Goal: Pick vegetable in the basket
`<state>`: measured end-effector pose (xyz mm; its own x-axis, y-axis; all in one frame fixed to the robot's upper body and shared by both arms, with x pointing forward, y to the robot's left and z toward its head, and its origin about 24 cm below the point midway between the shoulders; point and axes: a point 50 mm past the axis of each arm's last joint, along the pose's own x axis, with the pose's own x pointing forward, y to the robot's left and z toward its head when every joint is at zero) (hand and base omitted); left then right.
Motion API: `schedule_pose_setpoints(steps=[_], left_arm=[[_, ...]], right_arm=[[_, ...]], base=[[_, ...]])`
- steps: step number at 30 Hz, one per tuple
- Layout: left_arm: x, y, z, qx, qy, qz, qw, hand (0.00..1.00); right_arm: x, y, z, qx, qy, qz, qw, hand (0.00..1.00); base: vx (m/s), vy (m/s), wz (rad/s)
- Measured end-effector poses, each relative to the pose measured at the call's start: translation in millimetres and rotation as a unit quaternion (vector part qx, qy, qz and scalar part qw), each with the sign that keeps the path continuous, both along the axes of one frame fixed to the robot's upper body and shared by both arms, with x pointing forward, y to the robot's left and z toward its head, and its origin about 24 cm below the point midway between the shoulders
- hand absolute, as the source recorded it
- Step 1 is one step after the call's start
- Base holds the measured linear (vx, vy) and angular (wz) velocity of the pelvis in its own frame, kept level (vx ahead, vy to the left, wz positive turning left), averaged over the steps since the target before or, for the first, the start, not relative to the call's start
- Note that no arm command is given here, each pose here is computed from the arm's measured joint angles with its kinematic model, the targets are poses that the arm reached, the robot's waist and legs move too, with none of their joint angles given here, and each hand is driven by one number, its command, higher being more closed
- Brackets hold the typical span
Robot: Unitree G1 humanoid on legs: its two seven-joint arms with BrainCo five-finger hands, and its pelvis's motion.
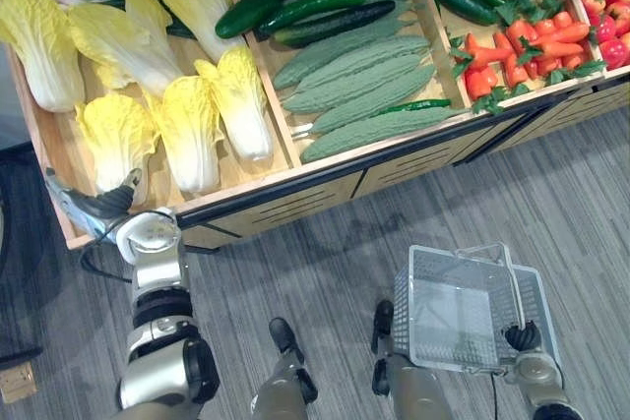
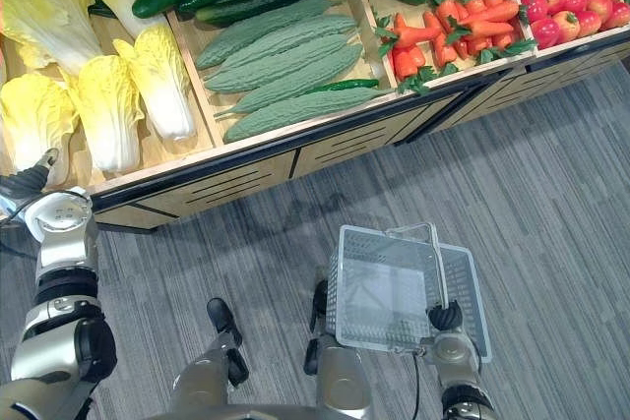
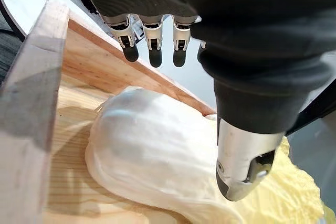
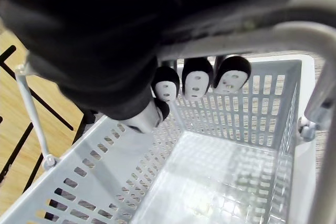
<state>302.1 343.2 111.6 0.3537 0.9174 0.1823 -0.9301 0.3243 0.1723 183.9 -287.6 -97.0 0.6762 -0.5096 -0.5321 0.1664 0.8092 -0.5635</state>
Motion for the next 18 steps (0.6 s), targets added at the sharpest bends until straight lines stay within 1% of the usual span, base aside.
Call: schedule_pose_setpoints(steps=[4, 7, 10, 14, 16, 17, 18], left_arm=[[3, 4, 0, -0.001, 0.021, -0.006, 1.000, 0.00], [9, 4, 4, 0.018, 0.040, -0.030, 0.999, 0.00], [16, 2, 14, 0.030, 0.038, -0.048, 0.998, 0.00], [19, 9, 21, 0.042, 0.055, -0.055, 0.996, 0.00], [22, 8, 24, 0.059, 0.072, -0.066, 0.993, 0.00], [23, 9, 25, 0.066, 0.076, -0.071, 0.992, 1.00], [24, 10, 28, 0.073, 0.079, -0.076, 0.991, 1.00]], right_arm=[[3, 1, 1, 0.000, -0.004, 0.002, 1.000, 1.00], [5, 1, 2, 0.000, -0.007, 0.003, 1.000, 1.00], [7, 0, 4, -0.002, -0.011, 0.004, 1.000, 1.00], [11, -1, 7, -0.012, -0.014, 0.019, 1.000, 1.00], [11, -2, 9, -0.013, -0.019, 0.020, 1.000, 1.00], [12, -2, 9, -0.013, -0.022, 0.020, 0.999, 1.00], [15, -2, 11, -0.014, -0.026, 0.022, 0.999, 1.00]], base=[[0.00, 0.000, 0.00], [0.03, -0.005, 0.00], [0.01, -0.002, 0.00], [0.00, 0.000, 0.00], [0.00, 0.000, 0.00], [0.00, 0.001, -0.03], [0.00, 0.000, 0.00]])
